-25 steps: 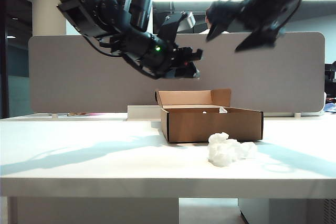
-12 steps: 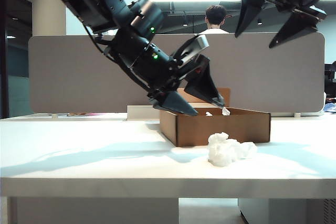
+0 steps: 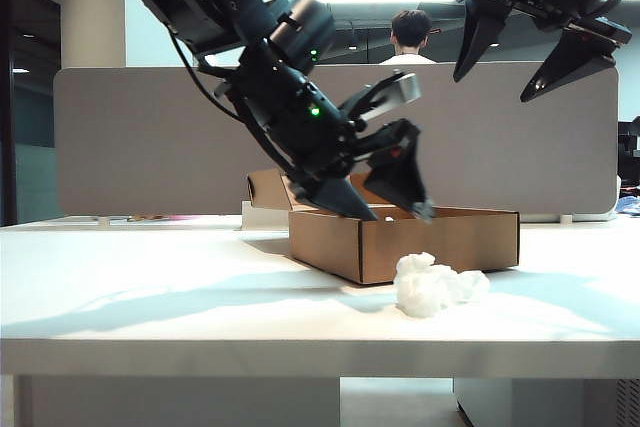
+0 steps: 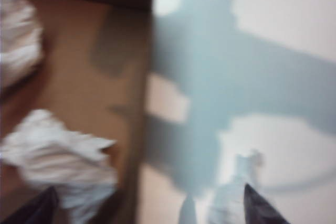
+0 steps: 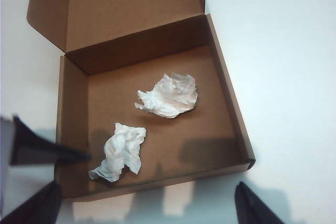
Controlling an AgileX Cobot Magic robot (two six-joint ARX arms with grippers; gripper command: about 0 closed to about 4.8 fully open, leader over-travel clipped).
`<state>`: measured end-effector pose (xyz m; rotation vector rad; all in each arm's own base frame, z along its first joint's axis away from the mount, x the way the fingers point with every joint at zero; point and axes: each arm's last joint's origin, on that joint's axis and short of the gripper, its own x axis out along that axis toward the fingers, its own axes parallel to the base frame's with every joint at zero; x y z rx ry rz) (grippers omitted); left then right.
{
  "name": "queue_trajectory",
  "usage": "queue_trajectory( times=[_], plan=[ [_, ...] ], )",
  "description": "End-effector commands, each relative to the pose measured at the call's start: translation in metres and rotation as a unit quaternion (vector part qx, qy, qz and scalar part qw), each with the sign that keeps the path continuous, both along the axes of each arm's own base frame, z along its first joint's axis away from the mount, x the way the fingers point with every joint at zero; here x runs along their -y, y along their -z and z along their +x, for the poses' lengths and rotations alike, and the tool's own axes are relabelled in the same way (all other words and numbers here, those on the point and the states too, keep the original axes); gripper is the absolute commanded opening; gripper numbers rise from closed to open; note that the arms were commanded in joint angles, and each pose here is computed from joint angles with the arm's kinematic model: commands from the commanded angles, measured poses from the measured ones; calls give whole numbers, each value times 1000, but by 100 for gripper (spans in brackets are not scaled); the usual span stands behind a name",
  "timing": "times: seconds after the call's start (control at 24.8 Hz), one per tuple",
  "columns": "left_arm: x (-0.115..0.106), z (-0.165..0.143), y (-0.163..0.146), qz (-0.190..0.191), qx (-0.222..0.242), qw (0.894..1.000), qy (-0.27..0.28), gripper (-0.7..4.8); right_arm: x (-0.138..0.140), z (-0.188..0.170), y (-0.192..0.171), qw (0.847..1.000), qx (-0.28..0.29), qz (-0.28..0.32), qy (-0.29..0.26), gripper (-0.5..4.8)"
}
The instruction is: Pick up all the paper balls on the table and put them in the paper box.
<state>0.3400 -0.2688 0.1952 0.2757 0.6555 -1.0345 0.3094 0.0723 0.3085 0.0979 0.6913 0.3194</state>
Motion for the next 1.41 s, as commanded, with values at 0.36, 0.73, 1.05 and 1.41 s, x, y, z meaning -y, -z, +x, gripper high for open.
queue_trajectory(
  times=[0.36, 0.73, 1.05, 1.41],
  plan=[
    [9, -36, -68, 30, -17, 998, 53, 433, 0, -1, -3, 1000, 6, 1, -3, 479],
    [26, -50, -29, 104, -83, 988, 81, 431, 0, -4, 0, 1000, -16, -2, -6, 479],
    [35, -40, 0, 124, -77, 987, 66, 429, -1, -6, 2, 999, -28, 8, -20, 479],
    [39, -35, 8, 119, -65, 989, 64, 171, -2, -6, 2, 999, -32, 19, -33, 479]
  ],
)
